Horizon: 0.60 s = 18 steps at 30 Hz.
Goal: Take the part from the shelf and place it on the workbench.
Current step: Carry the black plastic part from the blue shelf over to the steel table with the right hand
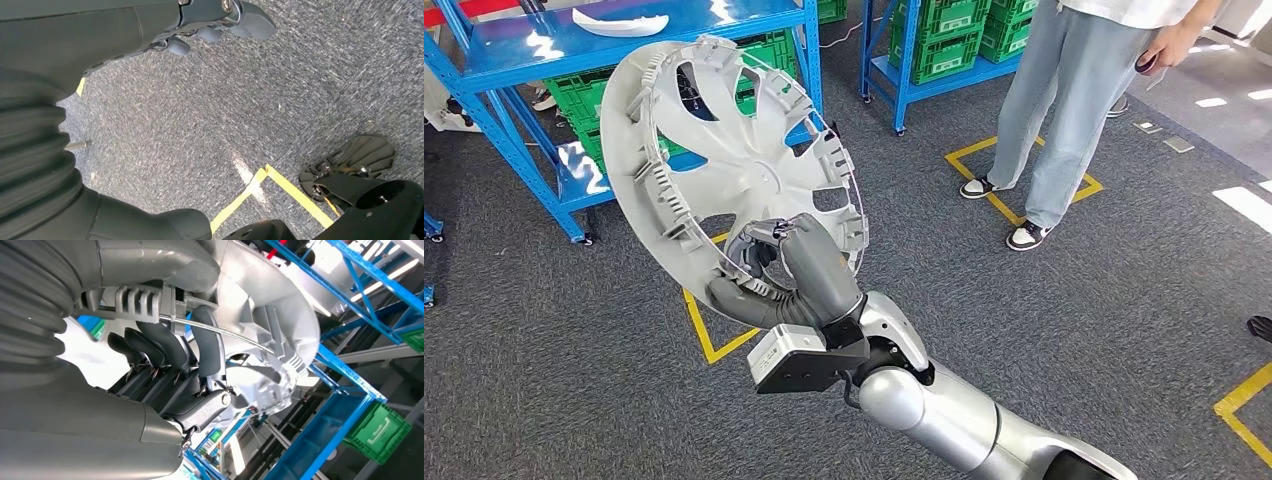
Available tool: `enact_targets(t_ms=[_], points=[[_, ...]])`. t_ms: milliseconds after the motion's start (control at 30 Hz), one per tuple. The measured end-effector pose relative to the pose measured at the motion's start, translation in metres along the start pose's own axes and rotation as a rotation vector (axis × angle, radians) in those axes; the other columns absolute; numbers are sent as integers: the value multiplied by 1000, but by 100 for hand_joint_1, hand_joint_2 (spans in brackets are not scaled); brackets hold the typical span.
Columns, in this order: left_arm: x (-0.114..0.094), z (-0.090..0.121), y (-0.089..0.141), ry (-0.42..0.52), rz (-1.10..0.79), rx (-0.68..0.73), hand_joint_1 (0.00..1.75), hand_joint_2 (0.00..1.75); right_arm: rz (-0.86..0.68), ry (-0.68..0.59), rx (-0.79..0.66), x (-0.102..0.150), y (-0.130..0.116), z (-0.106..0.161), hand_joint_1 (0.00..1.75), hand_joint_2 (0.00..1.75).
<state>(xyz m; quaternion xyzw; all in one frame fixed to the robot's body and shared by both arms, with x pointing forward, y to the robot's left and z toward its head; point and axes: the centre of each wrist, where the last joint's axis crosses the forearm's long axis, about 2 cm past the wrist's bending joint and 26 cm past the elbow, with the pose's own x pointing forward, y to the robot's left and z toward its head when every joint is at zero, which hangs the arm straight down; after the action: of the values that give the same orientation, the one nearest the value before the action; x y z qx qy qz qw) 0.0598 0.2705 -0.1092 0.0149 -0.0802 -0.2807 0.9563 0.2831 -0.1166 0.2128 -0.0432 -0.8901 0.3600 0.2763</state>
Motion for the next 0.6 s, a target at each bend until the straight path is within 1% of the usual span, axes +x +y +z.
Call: enact_targets(t_ms=[467, 600], points=[[-1, 0, -1, 4, 5, -2, 0, 175, -3, -1, 11, 2, 4, 1, 175, 175], [-5, 0, -1, 12, 8, -3, 0, 175, -1, -1, 11, 3, 4, 1, 175, 175]])
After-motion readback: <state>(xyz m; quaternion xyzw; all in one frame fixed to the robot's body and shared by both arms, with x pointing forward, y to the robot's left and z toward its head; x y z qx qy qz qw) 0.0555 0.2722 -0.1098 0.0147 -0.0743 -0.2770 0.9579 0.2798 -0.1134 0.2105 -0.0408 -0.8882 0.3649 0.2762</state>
